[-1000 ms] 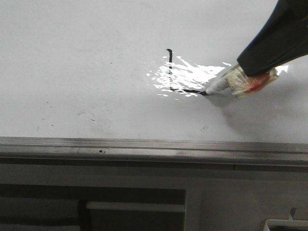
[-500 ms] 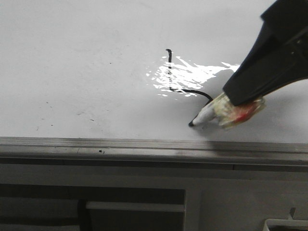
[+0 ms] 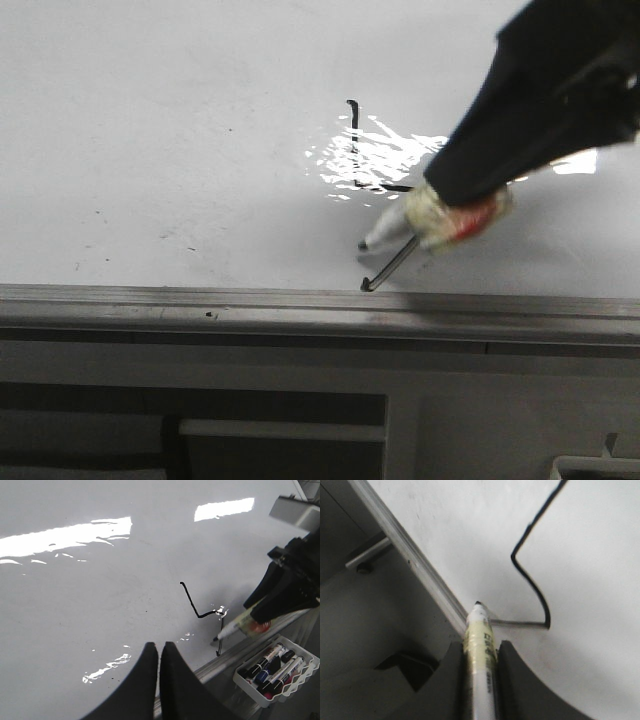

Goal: Write number 5 on whiteboard

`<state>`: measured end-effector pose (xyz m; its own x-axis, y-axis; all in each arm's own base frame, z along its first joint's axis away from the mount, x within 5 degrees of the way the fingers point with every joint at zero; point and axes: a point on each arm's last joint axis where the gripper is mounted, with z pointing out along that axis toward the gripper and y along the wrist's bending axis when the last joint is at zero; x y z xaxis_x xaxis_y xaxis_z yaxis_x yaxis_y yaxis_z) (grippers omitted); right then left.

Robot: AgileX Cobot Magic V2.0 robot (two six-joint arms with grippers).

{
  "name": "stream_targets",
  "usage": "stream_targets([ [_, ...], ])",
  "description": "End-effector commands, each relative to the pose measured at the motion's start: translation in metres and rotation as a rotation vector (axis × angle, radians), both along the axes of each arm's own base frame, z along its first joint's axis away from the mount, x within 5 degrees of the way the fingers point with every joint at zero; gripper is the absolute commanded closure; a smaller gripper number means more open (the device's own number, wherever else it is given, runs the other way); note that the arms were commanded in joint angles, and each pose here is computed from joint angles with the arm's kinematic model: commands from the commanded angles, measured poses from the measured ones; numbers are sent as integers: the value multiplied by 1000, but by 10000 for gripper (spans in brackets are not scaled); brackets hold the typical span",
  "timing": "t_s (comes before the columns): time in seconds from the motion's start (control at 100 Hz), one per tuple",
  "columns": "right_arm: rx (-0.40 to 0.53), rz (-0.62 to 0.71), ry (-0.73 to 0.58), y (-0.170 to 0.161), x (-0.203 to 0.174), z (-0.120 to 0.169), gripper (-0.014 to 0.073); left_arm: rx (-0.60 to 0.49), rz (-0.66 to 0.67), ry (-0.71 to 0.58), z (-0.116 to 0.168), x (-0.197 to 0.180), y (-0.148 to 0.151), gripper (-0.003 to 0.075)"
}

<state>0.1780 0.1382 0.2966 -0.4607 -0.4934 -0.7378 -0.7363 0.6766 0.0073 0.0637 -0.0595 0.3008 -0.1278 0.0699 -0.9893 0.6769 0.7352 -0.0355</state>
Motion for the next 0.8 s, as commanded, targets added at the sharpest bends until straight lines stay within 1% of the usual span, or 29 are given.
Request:
stream_targets([
  [0.0, 85, 11, -198, -1, -4, 43, 637, -81, 18, -60, 16, 2, 0, 741],
  [0.08, 100, 5, -254, -2, -2, 55, 637, -79, 18, -60, 16, 2, 0, 741],
  [0.17, 101, -18, -289, -4, 3, 59, 637, -77, 18, -61, 16, 2, 0, 741],
  [0.47, 73, -90, -264, -12, 22, 49, 637, -77, 18, -61, 16, 2, 0, 740],
  [0.79, 61, -94, -247, -8, 29, 42, 637, -73, 18, -65, 16, 2, 0, 741],
])
